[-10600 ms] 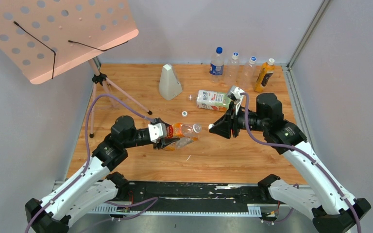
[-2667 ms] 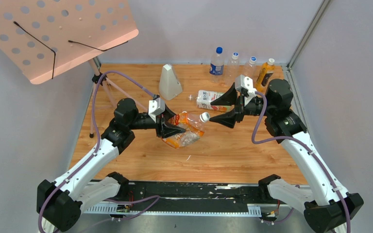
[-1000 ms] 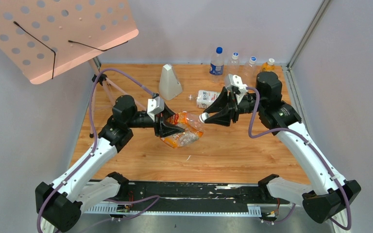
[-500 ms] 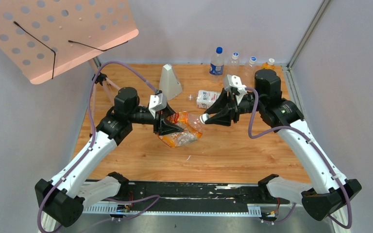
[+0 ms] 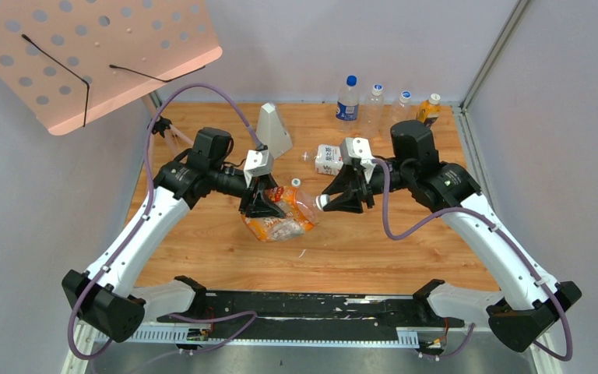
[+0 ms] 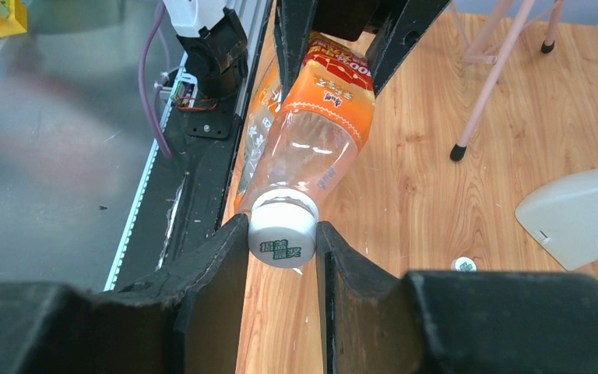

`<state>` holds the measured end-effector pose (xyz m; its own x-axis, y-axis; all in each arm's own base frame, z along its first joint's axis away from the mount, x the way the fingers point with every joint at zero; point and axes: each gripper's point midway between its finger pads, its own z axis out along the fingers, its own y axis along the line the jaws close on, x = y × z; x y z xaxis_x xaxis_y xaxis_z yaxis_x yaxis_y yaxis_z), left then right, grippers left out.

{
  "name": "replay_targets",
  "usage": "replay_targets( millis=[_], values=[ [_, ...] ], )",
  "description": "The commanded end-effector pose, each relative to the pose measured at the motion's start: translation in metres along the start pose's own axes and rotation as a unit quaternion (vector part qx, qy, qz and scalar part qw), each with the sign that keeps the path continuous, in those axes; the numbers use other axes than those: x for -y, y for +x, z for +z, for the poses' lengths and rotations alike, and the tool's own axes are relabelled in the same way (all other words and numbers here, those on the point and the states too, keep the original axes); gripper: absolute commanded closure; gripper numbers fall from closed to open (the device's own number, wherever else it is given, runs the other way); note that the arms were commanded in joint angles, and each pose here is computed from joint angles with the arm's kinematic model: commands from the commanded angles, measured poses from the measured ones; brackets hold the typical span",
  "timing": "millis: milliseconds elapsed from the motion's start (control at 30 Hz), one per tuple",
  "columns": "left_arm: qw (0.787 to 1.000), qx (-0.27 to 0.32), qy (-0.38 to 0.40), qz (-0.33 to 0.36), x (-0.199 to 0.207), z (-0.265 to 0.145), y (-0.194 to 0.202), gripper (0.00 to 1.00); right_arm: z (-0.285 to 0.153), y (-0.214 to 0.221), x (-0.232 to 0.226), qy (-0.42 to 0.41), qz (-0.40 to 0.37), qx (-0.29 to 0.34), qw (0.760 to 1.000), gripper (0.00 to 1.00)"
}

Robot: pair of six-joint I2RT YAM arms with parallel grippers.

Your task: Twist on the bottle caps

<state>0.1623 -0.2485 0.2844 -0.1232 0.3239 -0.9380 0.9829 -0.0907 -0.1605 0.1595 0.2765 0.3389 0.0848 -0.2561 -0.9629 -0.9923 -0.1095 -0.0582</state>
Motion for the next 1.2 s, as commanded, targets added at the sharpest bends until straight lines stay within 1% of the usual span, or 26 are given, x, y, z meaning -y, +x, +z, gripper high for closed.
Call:
replay_targets(
  millis=[0,200,367,400,433,467,500,533,567,600,633,667,700,733,767,800,900,1000,1100,1167],
  values=[
    [0.999,-0.013,0.039,-0.009,0.018,-0.002,0.003,1.00,0.002,-0.023,0.005,0.006,-0.078,0.008,0.997,1.00],
    [0.999,-0.023,0.028,-0.004,0.020,-0.005,0.006,1.00,0.005,-0.030,0.007,0.010,-0.096,-0.006,0.995,1.00],
    [0.999,-0.031,0.015,-0.007,0.018,-0.007,0.007,1.00,0.018,-0.022,0.009,0.008,-0.096,-0.037,0.995,1.00],
    [0.999,-0.034,0.001,0.000,0.013,-0.008,0.007,1.00,0.020,-0.019,0.010,0.008,-0.091,-0.042,0.995,1.00],
    [0.999,-0.035,-0.008,-0.011,0.012,-0.009,0.008,1.00,0.022,-0.018,0.011,0.008,-0.083,-0.045,0.995,1.00],
    [0.999,-0.036,-0.032,0.005,0.006,-0.012,0.005,1.00,0.024,-0.016,0.012,0.009,-0.069,-0.045,0.997,1.00],
    [0.998,-0.037,-0.044,-0.006,0.004,-0.012,0.008,1.00,0.026,-0.015,0.014,0.012,-0.056,-0.044,0.997,1.00],
    [0.996,-0.035,-0.075,0.014,-0.004,-0.014,0.008,1.00,0.028,-0.014,0.015,0.014,-0.038,-0.043,0.998,1.00],
    [0.995,-0.032,-0.092,0.014,-0.007,-0.016,0.008,1.00,0.030,-0.014,0.016,0.016,-0.019,-0.041,0.999,1.00],
    [0.991,-0.024,-0.126,0.042,-0.015,-0.019,0.008,1.00,0.032,-0.014,0.017,0.019,0.001,-0.039,0.999,1.00],
    [0.988,-0.016,-0.144,0.046,-0.019,-0.021,0.007,1.00,0.033,-0.015,0.019,0.026,0.024,-0.036,0.999,1.00],
    [0.981,-0.003,-0.180,0.077,-0.026,-0.026,0.006,1.00,0.035,-0.014,0.021,0.035,0.045,-0.032,0.998,1.00],
    [0.975,0.003,-0.204,0.087,-0.031,-0.029,0.005,1.00,0.036,-0.014,0.024,0.045,0.071,-0.030,0.996,1.00],
    [0.968,0.024,-0.222,0.118,-0.032,-0.032,0.002,1.00,0.037,-0.015,0.027,0.056,0.097,-0.027,0.993,1.00],
    [0.962,0.031,-0.239,0.129,-0.034,-0.035,0.001,1.00,0.038,-0.015,0.030,0.068,0.121,-0.024,0.990,1.00],
    [0.954,0.047,-0.253,0.155,-0.033,-0.038,-0.002,1.00,0.039,-0.015,0.036,0.087,0.150,-0.022,0.985,1.00],
    [0.929,0.063,-0.298,0.210,-0.035,-0.047,-0.009,1.00,0.041,-0.007,0.050,0.138,0.245,-0.026,0.959,1.00],
    [0.915,0.053,-0.324,0.235,-0.038,-0.050,-0.005,1.00,0.045,-0.005,0.051,0.142,0.308,-0.022,0.941,1.00],
    [0.898,0.045,-0.361,0.248,-0.044,-0.057,-0.007,1.00,0.045,-0.005,0.055,0.148,0.349,-0.016,0.925,1.00],
    [0.889,0.040,-0.380,0.254,-0.049,-0.061,-0.006,1.00,0.042,-0.004,0.062,0.164,0.383,-0.009,0.909,1.00]
  ],
)
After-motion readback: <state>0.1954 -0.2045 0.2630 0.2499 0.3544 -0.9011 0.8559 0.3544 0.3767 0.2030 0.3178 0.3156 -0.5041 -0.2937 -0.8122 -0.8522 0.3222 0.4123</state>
